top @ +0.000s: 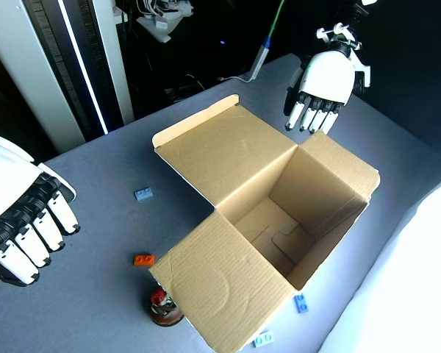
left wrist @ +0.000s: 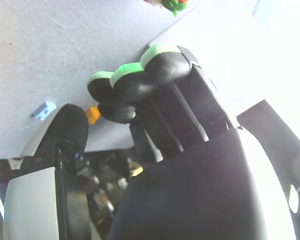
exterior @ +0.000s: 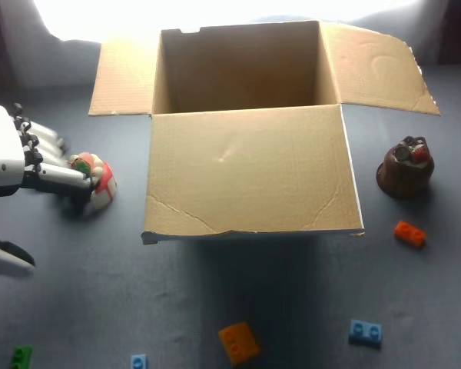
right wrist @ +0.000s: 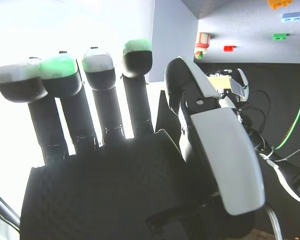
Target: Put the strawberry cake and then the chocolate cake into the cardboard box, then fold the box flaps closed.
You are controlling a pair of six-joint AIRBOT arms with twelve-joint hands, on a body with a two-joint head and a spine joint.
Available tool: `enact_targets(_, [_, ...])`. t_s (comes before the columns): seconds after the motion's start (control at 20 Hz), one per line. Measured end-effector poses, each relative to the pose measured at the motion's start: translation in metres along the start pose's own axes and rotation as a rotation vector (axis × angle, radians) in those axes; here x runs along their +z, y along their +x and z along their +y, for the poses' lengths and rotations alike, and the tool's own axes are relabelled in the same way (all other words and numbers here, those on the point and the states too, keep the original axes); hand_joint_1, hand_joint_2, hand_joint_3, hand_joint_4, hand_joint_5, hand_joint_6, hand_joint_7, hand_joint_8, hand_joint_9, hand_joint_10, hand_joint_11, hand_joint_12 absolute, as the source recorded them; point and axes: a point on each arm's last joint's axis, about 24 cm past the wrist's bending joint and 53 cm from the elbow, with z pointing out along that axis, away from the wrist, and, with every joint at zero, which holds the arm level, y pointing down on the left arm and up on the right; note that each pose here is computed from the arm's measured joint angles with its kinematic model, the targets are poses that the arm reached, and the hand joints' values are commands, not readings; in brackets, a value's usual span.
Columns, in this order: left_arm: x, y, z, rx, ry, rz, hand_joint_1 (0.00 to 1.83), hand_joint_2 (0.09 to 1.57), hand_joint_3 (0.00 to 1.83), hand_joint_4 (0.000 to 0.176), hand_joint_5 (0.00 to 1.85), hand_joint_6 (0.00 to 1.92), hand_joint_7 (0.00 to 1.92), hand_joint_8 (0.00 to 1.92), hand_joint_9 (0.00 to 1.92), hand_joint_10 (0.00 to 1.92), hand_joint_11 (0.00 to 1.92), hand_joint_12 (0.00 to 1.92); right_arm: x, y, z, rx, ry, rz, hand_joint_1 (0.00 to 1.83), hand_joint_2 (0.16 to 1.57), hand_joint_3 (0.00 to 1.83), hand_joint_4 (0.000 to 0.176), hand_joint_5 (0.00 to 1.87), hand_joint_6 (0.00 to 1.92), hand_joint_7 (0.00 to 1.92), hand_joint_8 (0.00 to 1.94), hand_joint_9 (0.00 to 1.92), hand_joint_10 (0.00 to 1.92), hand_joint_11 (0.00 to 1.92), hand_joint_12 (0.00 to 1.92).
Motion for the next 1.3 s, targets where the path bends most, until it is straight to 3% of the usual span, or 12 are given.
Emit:
enact_targets(0.05, [0.0,-0.001,-0.002,-0.003,0.006,-0.005,0.16,1.13,0.01,0.051,0.27,0.01,0.27,0.0,0.21,0.01,0.0,0.7,0.0,0.0,0.001,0.0,-0.004,-0.003,0.19,1.12,0.01,0.001,0.12,0.01,0.17,0.01,0.11,0.02,0.0,0.33])
enact_targets(0.1, [0.0,-0.002,-0.002,-0.006,0.008,-0.009,0.15,1.15,0.01,0.033,0.23,0.0,0.22,0.0,0.16,0.0,0.0,0.59,0.0,-0.002,0.002,0.0,-0.008,-0.01,0.19,1.13,0.01,0.002,0.13,0.01,0.17,0.0,0.11,0.01,0.0,0.33])
enact_targets(0.15, [0.0,-0.001,-0.001,-0.002,0.005,-0.004,0.17,1.16,0.01,0.029,0.22,0.0,0.19,0.0,0.14,0.0,0.0,0.56,0.0,-0.002,0.002,0.0,-0.007,-0.009,0.18,1.13,0.0,0.004,0.14,0.01,0.16,0.0,0.11,0.01,0.0,0.37])
enact_targets(0.2, [0.0,0.001,-0.001,0.003,0.005,0.003,0.19,1.16,0.01,0.034,0.19,0.0,0.14,0.0,0.13,0.0,0.0,0.56,0.0,-0.001,0.001,-0.002,-0.004,-0.005,0.17,1.13,0.0,0.012,0.15,0.01,0.17,0.0,0.12,0.01,0.0,0.39])
enact_targets(0.4, [0.005,0.005,-0.011,0.003,0.027,0.013,0.31,1.18,0.0,0.054,0.09,0.0,0.1,0.0,0.13,0.0,0.0,0.62,0.0,0.0,0.001,-0.005,-0.003,-0.002,0.25,1.12,0.0,0.0,0.18,0.01,0.18,0.0,0.16,0.01,0.0,0.41])
enact_targets(0.6, [0.006,0.007,-0.012,0.007,0.028,0.018,0.48,1.12,0.0,0.064,0.05,0.0,0.05,0.0,0.11,0.0,0.0,0.58,0.0,0.0,0.001,-0.005,-0.003,-0.002,0.28,1.11,0.0,0.0,0.14,0.0,0.16,0.0,0.16,0.0,0.0,0.46])
enact_targets(0.7, [0.007,0.007,-0.012,0.006,0.022,0.02,0.8,1.07,0.0,0.079,0.05,0.0,0.05,0.0,0.11,0.0,0.0,0.6,0.0,0.0,0.001,-0.005,-0.003,-0.002,0.37,1.11,0.0,0.0,0.12,0.0,0.16,0.0,0.15,0.0,0.0,0.45])
enact_targets(0.85, [0.009,0.01,-0.011,0.013,0.014,0.027,1.07,1.02,0.0,0.1,0.01,0.0,0.02,0.0,0.08,0.0,0.0,0.4,0.0,0.0,0.001,-0.005,-0.003,-0.002,0.48,1.11,0.0,0.0,0.09,0.0,0.16,0.0,0.13,0.0,0.0,0.28])
enact_targets(0.95, [0.015,0.006,-0.003,0.017,-0.016,0.024,1.12,1.0,0.0,0.098,0.01,0.0,0.03,0.0,0.08,0.0,0.0,0.43,0.0,0.0,0.001,-0.006,-0.003,-0.002,0.59,1.09,0.0,0.003,0.09,0.0,0.18,0.0,0.15,0.01,0.0,0.35])
enact_targets(1.05, [0.021,-0.004,0.006,-0.012,-0.045,0.008,1.17,0.99,0.0,0.095,0.02,0.0,0.03,0.0,0.06,0.0,0.0,0.42,0.0,0.0,0.001,-0.007,-0.004,-0.003,0.66,1.09,0.0,0.01,0.08,0.0,0.17,0.0,0.14,0.0,0.0,0.33])
enact_targets(1.15, [0.03,-0.017,0.016,-0.035,-0.076,-0.021,1.13,1.03,0.0,0.092,0.0,0.0,0.03,0.0,0.05,0.0,0.0,0.39,0.0,0.0,0.001,-0.007,-0.004,-0.002,0.74,1.1,0.0,0.008,0.04,0.0,0.14,0.0,0.13,0.0,0.0,0.27])
enact_targets(1.3, [0.037,-0.022,0.025,-0.043,-0.098,-0.034,1.13,1.04,0.0,0.089,0.0,0.0,0.03,0.0,0.05,0.0,0.0,0.35,0.0,0.0,0.001,-0.007,-0.004,-0.002,0.83,1.08,0.0,0.019,0.04,0.0,0.12,0.0,0.13,0.0,0.0,0.28])
